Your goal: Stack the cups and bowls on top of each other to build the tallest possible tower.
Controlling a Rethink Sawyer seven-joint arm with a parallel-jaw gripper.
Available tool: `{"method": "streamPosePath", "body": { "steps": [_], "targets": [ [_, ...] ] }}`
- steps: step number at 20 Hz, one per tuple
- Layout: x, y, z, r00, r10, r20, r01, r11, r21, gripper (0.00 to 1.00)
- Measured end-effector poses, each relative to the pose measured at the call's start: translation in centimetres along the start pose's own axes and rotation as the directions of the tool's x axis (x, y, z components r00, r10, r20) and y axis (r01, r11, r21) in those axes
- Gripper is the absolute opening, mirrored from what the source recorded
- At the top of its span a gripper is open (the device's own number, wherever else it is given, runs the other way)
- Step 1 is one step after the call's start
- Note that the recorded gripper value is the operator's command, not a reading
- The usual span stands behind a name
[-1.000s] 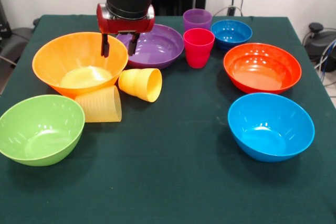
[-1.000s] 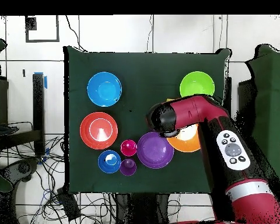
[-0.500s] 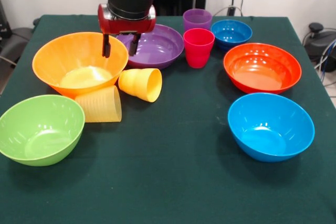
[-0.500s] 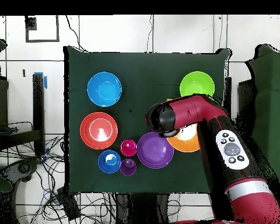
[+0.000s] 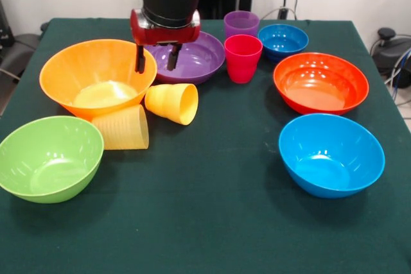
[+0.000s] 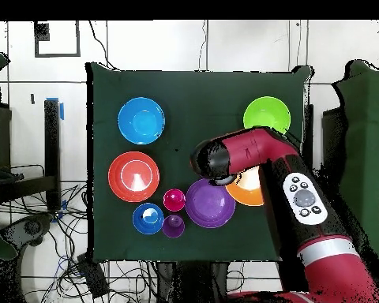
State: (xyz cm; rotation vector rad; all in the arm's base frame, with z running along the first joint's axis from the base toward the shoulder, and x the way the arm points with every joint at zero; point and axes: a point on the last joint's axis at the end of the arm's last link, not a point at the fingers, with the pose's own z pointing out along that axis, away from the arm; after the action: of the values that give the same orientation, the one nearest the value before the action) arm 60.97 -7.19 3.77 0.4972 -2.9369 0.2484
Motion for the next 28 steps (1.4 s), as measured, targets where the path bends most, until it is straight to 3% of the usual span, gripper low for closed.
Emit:
{"method": "streamPosePath", "body": {
  "steps": [7,12,13,14,16,19,20,21,23,28],
  "targets": [
    [-0.4,2.2,0.9,0.9989,-0.047,-0.005,0.047,0.9989,0.004,1.00],
    [-0.6,2.3,1.6,0.9934,-0.113,0.021,0.111,0.9910,0.075,1.00],
    [-0.7,2.2,1.8,0.9896,-0.141,0.031,0.137,0.9848,0.107,1.00],
    [-0.8,2.1,2.1,0.9822,-0.183,0.044,0.174,0.9730,0.151,1.00],
    [-0.9,2.0,2.3,0.9749,-0.216,0.054,0.203,0.9617,0.184,1.00],
    [-1.1,1.7,2.7,0.9568,-0.282,0.073,0.256,0.9342,0.249,1.00],
    [-1.2,1.5,2.9,0.9468,-0.311,0.082,0.278,0.9196,0.278,1.00],
    [-1.2,1.4,2.9,0.9433,-0.321,0.085,0.285,0.9144,0.288,1.00],
    [-1.2,1.2,2.9,0.9402,-0.329,0.089,0.290,0.9093,0.298,1.00],
    [-1.1,0.3,2.9,0.9435,-0.320,0.087,0.279,0.9086,0.310,1.00]
  ]
}}
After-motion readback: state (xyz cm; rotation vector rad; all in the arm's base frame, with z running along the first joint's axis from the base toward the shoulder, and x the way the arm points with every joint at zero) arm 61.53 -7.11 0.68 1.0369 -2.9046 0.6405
